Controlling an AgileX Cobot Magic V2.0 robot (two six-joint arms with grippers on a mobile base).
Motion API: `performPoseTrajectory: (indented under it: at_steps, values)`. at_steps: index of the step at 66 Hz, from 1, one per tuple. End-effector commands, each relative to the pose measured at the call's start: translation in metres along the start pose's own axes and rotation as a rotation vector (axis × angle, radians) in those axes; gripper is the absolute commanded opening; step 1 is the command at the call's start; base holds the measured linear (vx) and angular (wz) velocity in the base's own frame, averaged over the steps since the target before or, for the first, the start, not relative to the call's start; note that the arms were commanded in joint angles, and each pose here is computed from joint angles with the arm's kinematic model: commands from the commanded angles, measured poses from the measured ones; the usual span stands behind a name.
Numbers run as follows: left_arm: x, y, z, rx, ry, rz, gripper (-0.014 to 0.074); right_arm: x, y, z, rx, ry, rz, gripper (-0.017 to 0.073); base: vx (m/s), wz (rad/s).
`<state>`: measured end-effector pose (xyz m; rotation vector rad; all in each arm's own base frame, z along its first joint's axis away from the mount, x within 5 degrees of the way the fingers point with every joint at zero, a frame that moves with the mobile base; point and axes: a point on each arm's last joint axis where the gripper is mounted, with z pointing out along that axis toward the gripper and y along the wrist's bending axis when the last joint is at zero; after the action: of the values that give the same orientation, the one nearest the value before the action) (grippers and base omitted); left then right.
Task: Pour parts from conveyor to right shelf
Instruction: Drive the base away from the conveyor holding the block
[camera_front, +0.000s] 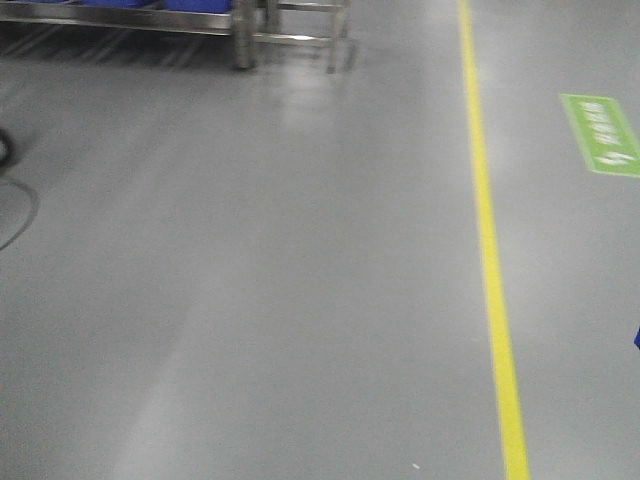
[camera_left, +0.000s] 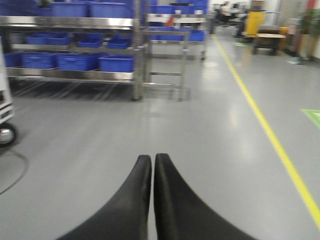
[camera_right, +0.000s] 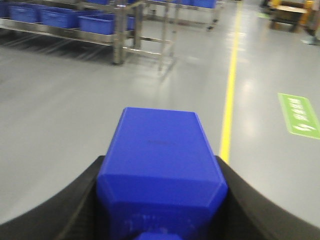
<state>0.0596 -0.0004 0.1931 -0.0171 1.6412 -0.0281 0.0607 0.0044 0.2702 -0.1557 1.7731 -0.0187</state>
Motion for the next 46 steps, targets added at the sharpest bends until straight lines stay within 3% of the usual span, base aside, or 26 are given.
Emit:
performPoseTrajectory:
  at_steps: [1,24,46]
  values:
    - [-0.0129,-0.0008,0.0,0.009,-0.082,-0.016,-0.0006,-0.0162,-0.0018,-0.0024,0.012,-0.1,-0.011,-0.0006,-0.21,-0.81]
    - [-0.0129,-0.0008,0.0,0.009,-0.082,-0.016,-0.0006,-0.0162,-0.0018,-0.0024,0.012,-0.1,-0.011,-0.0006,-0.16,-0.62]
    - [-0.0129,-0.0008,0.0,0.009,-0.082,-0.016,-0.0006,-0.0162,-0.0017,-0.0024,0.012,-0.1,-0.01,-0.0006,-0.03,-0.13]
